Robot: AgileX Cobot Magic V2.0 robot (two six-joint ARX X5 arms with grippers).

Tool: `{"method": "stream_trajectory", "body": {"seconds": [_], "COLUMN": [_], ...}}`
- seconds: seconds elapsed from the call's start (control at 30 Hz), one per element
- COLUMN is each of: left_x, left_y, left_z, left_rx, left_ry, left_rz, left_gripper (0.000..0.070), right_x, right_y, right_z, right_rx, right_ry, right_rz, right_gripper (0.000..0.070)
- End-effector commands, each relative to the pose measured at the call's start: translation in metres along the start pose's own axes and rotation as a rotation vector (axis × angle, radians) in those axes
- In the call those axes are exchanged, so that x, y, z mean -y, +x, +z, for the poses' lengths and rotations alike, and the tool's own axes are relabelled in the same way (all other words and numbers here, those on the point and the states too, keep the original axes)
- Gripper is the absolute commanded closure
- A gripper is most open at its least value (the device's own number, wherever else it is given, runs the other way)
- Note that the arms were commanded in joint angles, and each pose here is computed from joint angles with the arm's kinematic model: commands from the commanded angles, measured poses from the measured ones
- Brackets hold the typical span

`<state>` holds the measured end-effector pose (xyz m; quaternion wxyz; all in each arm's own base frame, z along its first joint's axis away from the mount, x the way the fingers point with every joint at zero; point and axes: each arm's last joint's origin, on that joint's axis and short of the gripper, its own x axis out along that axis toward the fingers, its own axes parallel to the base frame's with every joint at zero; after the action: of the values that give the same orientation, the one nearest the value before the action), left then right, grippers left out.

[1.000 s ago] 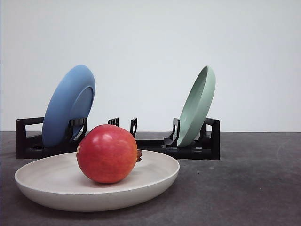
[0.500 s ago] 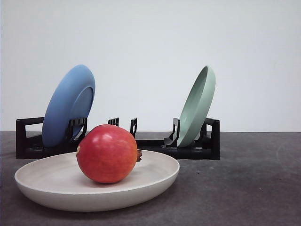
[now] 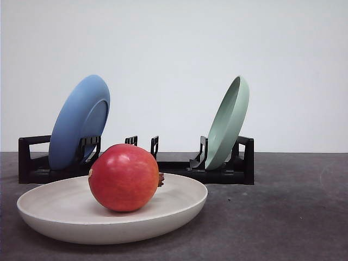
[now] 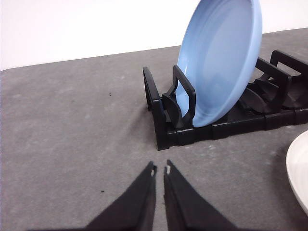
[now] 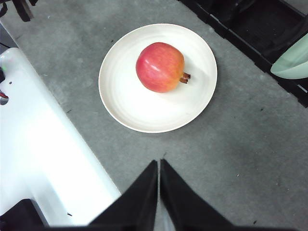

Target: Place pomegranate in white plate

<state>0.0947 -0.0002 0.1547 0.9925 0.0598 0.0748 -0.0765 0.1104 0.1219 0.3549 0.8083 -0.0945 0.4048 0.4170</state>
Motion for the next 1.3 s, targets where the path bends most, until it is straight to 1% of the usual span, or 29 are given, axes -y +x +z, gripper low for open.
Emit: {"method": "stream_trajectory", "body": {"seconds": [0.0,0.2,0.3,0.4,0.53,0.6,0.73,0.83,0.97,1.13,1.27], "left_x": [0.0,0.0,0.0,0.0,0.0,0.0,0.0,0.0,0.0,0.0,0.0], "left_y": [0.001,0.001,0.001,0.001,0.001,0.001,0.001,0.001,0.001,0.001,0.001], "left_z": [-0.004,-0.004,-0.004,-0.004,-0.004,-0.004,-0.004,-0.004,-0.004,-0.004,-0.004], "left_rx": [-0.01,-0.01,-0.01,-0.01,-0.01,-0.01,-0.01,-0.01,-0.01,-0.01,-0.01], "left_ry": [-0.003,-0.003,-0.003,-0.003,-0.003,-0.003,-0.003,-0.003,-0.003,-0.003,-0.003], "left_rz": [-0.001,-0.001,-0.001,-0.001,-0.001,-0.001,-0.001,-0.001,-0.001,-0.001,-0.001], "left_gripper": [0.0689,0.0689,0.0689,0.0689,0.0689,0.0689,0.0689,0.0689,0.069,0.069,0.0689], "right_x": [-0.002,-0.002,-0.002,0.005,0.023,0.034,0.053,0.062,0.069,0.076,0.081], "right_y": [-0.003,-0.003,-0.003,-0.011,-0.029,-0.039,-0.053,-0.059,-0.056,-0.035,-0.014], "right_z": [0.005,0.005,0.009,0.015,0.019,0.014,-0.005,-0.025,-0.054,-0.093,-0.12], "right_rx": [0.021,0.022,0.062,0.181,0.385,0.464,0.583,0.686,0.799,0.868,0.877], "right_ry": [-0.015,-0.019,-0.06,-0.113,-0.068,-0.038,0.007,0.012,-0.01,-0.037,-0.035], "right_rz": [0.007,0.007,0.003,-0.037,-0.108,-0.173,-0.344,-0.47,-0.617,-0.74,-0.801], "right_gripper": [0.07,0.07,0.07,0.07,0.07,0.07,0.07,0.07,0.07,0.07,0.07]}}
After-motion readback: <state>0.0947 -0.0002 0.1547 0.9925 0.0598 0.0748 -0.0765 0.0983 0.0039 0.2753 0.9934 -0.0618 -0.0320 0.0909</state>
